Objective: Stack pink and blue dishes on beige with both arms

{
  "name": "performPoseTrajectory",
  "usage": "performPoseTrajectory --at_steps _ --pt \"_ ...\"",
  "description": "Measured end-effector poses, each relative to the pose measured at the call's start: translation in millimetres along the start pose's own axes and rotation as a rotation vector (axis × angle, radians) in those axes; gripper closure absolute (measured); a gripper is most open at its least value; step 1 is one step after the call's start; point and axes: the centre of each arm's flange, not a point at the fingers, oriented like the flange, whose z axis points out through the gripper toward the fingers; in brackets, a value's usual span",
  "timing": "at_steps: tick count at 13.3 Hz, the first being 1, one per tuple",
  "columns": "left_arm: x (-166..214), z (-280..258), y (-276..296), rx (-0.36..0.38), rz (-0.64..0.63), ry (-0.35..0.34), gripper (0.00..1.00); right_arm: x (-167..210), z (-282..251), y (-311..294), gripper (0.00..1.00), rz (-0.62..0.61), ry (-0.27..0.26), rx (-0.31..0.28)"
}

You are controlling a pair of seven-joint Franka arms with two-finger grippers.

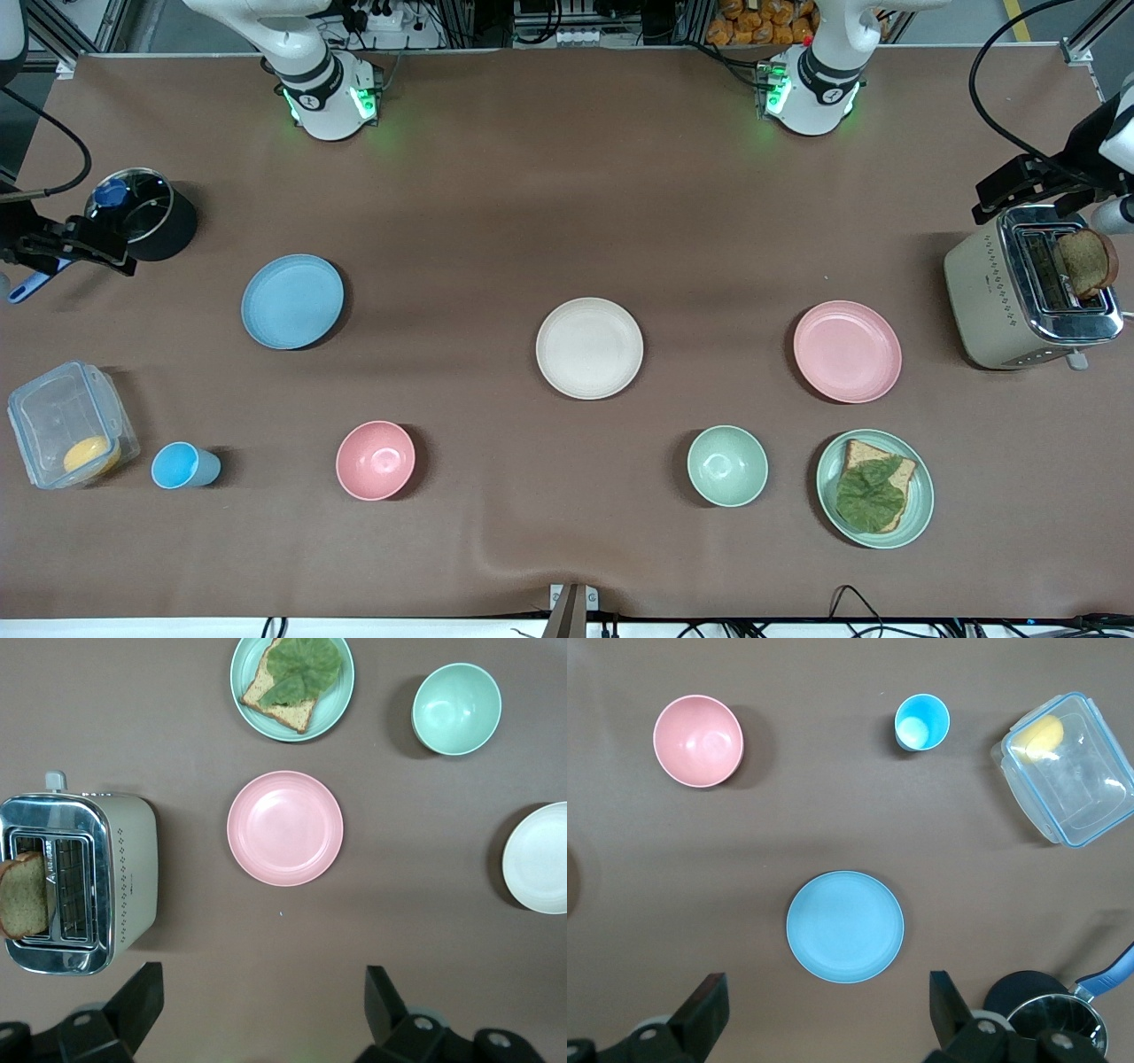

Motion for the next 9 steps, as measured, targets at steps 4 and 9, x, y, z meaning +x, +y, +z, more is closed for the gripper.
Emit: performPoseTrajectory --at_steps 4,9 --pt "0.3 -5.3 -2.3 0.000 -0.004 0.011 0.00 0.0 0.0 0.0 0.00 0.000 0.000 0.000" --pt "12.2 34.7 -3.0 0.036 -0.005 -0.059 0.00 -0.1 0.1 0.0 0.00 0.000 -0.001 0.000"
